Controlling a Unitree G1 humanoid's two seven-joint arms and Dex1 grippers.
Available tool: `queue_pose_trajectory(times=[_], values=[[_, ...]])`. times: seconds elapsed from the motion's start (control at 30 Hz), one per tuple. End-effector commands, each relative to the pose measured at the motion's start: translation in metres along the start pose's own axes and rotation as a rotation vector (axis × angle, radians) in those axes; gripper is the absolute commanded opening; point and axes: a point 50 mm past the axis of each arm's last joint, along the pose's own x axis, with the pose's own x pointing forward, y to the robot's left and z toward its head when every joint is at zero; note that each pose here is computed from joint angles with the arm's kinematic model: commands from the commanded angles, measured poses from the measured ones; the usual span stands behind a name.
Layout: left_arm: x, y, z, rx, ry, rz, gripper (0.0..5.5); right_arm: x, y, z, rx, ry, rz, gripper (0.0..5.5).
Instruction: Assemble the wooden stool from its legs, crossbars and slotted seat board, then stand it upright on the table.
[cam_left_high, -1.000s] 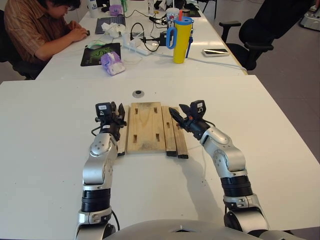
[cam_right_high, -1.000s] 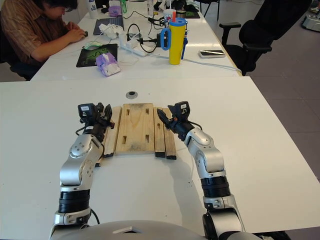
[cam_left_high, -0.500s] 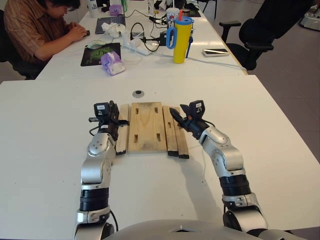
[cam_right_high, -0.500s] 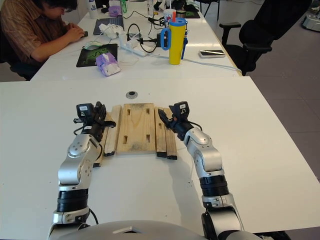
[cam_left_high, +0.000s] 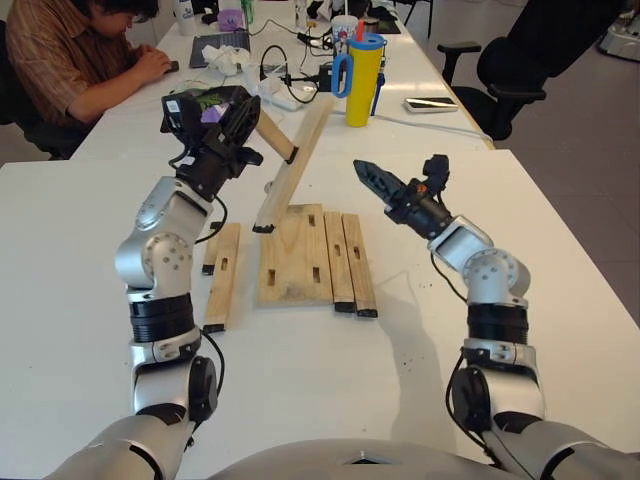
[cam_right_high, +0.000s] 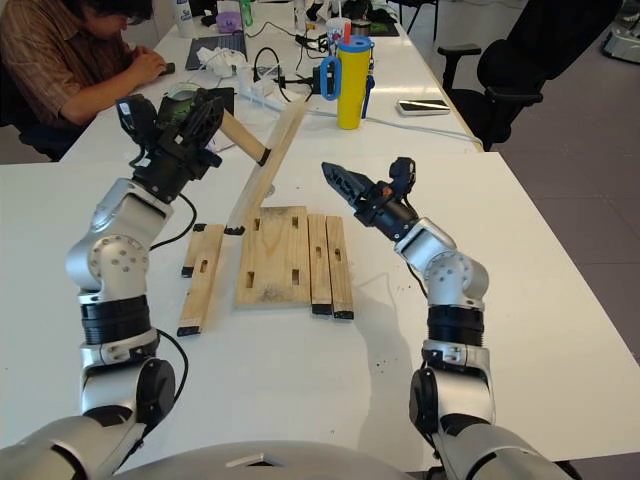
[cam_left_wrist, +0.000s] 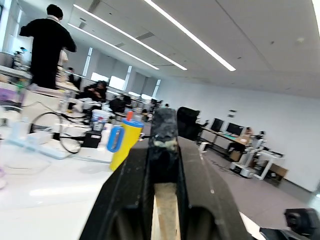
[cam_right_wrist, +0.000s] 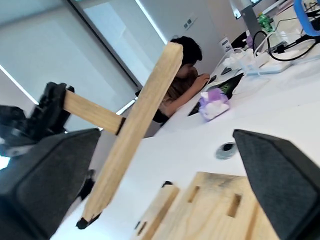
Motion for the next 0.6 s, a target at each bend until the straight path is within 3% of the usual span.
queue_pose_trajectory(times=[0.03, 0.6], values=[[0.007, -0.001, 0.016, -0.14, 0.014, -0.171, 0.4, -0.008, 0.005, 0.017, 0.155, 0.014, 0.143, 4.95], [0.015, -0.011, 0.004, -0.438, 0.15, -0.395, 0.4, 0.007, 0.035, 0.029, 0.256, 0.103, 0.422, 4.95]])
